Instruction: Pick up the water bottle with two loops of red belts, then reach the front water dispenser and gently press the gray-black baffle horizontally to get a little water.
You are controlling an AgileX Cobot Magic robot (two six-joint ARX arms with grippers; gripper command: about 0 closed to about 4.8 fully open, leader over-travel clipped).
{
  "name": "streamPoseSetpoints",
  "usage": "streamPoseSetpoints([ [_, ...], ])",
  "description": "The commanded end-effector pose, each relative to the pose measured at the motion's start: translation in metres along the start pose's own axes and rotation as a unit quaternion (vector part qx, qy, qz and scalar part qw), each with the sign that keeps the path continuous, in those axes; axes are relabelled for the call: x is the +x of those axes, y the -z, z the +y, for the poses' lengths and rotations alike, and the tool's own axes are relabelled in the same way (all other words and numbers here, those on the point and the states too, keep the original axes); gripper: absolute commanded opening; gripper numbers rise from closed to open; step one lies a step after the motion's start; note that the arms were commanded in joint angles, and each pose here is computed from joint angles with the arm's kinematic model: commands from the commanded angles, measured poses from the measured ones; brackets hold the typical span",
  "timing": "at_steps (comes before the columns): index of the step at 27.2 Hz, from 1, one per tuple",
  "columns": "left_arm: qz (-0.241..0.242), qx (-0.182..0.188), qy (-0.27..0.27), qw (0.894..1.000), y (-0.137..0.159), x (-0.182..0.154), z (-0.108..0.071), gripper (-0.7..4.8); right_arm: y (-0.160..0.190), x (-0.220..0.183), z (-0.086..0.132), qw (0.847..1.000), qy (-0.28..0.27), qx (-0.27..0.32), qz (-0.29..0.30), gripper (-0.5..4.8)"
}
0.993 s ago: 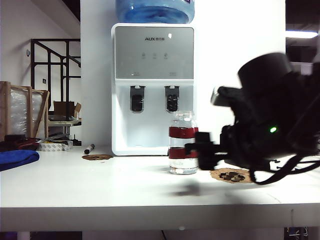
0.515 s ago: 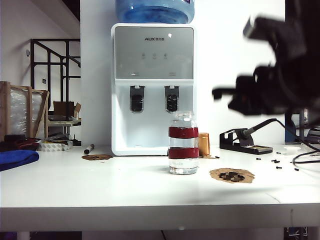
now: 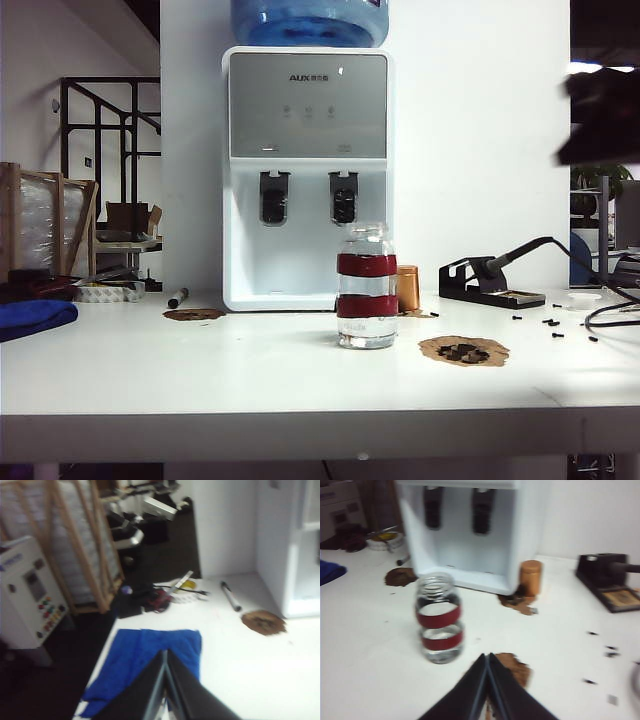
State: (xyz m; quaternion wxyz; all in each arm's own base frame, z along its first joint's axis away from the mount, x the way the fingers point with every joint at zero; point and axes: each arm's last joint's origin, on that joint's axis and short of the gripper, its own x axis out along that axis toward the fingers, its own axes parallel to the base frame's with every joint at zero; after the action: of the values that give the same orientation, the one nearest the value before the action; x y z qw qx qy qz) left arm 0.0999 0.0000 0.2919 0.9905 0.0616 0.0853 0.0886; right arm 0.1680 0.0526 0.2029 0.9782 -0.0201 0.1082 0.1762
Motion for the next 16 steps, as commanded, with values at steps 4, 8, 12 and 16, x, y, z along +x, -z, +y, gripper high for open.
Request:
streamPoseSetpoints([
  [4, -0.019, -0.002, -0.033, 0.999, -0.004, 0.001, 0.002, -0.05, -0.007, -0.038, -0.013, 0.999, 0.021, 0.026, -0.021, -0.05],
  [8, -0.015, 0.011, -0.038, 0.999, 0.0, 0.003, 0.002, -0.05, 0.0, -0.056, -0.012, 0.998, 0.013, 0.057, -0.036, -0.05],
  [12, -0.006, 0.023, -0.066, 0.998, 0.022, 0.016, 0.003, -0.05, 0.026, -0.062, -0.01, 0.994, 0.007, 0.103, -0.021, -0.05],
  [16, 0.01, 0.016, -0.087, 0.996, 0.047, 0.027, 0.011, -0.05, 0.05, -0.061, -0.009, 0.994, 0.0, 0.104, -0.015, -0.04],
])
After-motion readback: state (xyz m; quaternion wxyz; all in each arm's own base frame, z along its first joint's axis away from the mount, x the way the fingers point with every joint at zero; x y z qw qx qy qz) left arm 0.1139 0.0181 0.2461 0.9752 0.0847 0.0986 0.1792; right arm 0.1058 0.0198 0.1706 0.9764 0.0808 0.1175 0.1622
